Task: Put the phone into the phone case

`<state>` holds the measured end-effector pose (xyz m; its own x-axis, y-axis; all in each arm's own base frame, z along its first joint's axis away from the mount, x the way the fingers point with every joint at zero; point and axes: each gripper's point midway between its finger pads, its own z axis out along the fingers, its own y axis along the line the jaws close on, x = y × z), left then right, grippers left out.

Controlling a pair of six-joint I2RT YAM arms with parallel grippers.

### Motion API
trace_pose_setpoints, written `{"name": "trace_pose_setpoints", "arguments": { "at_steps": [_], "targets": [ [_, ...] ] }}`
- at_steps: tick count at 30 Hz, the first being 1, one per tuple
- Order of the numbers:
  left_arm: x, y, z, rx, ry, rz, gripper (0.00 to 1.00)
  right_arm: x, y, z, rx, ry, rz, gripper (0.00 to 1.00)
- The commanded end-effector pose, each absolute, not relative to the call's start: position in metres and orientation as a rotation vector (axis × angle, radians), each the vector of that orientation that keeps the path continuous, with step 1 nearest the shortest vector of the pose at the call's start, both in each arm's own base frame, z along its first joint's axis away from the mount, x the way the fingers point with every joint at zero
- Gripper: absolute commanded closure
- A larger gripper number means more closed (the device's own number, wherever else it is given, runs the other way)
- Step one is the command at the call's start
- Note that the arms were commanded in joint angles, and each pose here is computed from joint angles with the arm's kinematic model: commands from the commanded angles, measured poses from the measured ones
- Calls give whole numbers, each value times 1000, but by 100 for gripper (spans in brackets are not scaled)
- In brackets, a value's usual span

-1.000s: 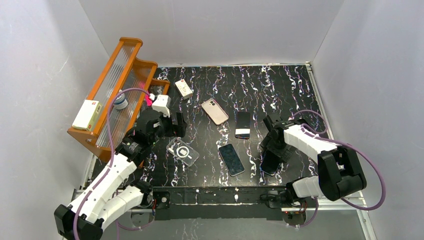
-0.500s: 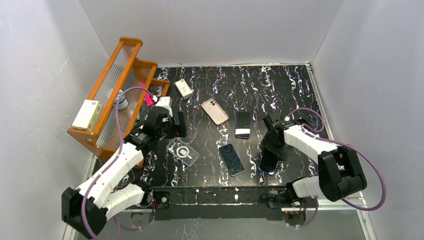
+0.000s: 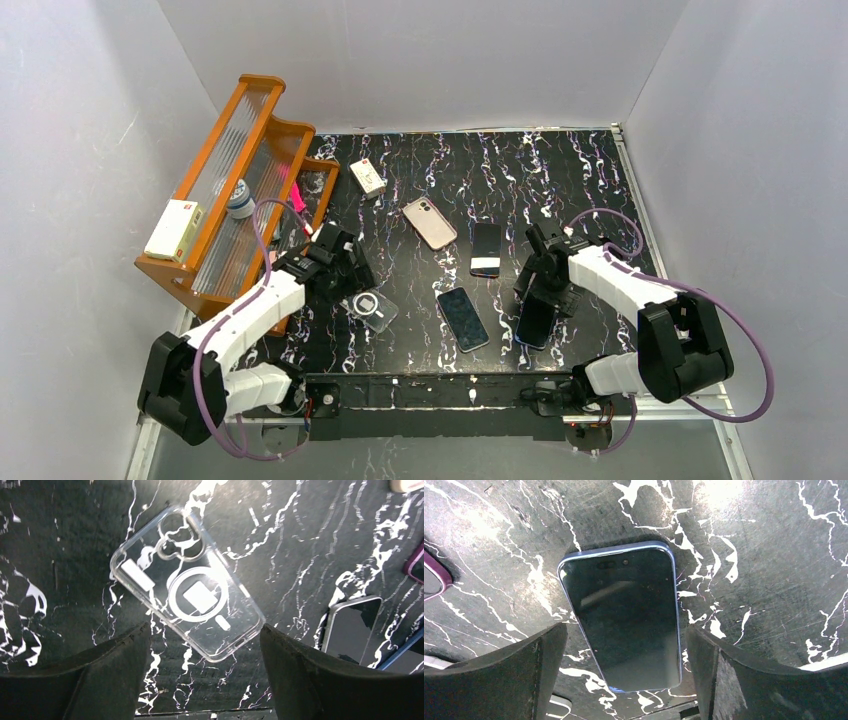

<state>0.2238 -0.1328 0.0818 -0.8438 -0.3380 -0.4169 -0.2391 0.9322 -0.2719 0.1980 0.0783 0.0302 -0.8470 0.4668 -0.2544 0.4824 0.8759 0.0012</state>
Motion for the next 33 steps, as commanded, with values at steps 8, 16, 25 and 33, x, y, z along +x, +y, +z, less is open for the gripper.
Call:
{"name": "trace_pose_setpoints", "arguments": {
  "at_steps": [8,16,25,33],
  "targets": [
    [194,-119,40,-598,2701,-205,32,189,87,30,555,2896,-12,1],
    [188,-115,16,-612,2734,-166,39,177,92,23,572,2940,-10,1],
    [197,-116,10,-565,2708,-168,51,162,81,12,634,2969,-167,1],
    [203,-124,2,-479,2735,-196,70,177,96,19,559,2894,21,9]
  ]
}}
